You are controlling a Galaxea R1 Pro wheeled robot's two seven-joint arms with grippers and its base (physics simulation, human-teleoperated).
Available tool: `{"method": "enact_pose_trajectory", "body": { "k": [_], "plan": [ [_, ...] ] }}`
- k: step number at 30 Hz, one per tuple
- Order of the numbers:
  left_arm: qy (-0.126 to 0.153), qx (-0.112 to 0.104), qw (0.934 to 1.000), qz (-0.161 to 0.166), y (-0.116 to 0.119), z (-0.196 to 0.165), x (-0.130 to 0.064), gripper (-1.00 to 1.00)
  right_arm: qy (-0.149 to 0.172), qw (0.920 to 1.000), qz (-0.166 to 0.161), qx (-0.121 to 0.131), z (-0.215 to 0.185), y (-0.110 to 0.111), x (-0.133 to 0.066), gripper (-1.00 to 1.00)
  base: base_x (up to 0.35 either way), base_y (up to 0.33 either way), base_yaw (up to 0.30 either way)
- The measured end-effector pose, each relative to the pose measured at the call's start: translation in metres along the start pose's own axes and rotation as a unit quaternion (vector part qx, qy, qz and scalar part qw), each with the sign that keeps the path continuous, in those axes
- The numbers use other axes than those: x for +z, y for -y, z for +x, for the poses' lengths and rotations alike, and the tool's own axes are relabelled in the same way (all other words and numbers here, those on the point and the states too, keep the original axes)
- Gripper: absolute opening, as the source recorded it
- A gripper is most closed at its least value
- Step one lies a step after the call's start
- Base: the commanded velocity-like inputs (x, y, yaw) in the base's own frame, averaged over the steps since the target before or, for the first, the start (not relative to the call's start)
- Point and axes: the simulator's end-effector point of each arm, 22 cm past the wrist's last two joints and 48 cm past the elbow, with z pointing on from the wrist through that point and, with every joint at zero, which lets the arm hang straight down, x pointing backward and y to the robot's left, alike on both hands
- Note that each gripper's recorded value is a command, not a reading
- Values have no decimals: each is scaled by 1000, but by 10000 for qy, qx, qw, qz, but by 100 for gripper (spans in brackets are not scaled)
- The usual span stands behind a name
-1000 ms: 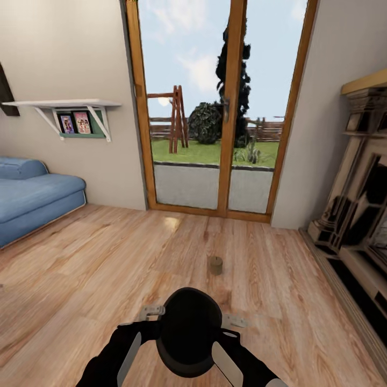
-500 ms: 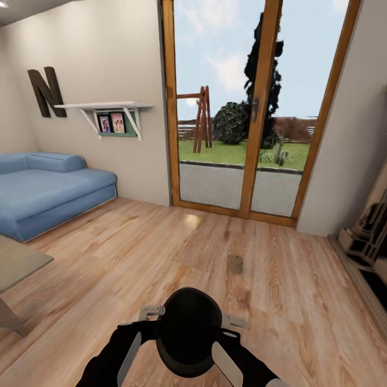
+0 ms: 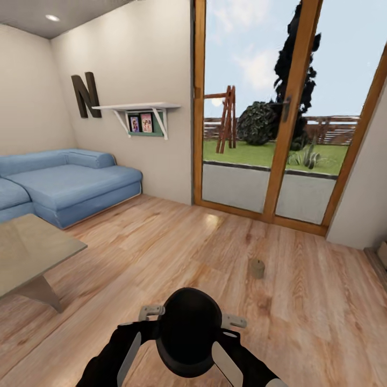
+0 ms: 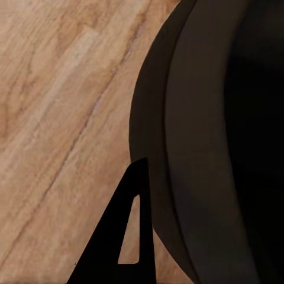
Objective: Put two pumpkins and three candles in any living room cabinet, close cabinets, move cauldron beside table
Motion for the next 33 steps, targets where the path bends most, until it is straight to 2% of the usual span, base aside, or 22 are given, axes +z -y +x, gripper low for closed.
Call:
{"method": "enact_pose_trajectory", "body": {
  "k": [33],
  "plan": [
    [5,6,10000,-7,-1,0,0,-100,0,10000,-4,6,0,0,0,-100,0,0,291]
  ]
}}
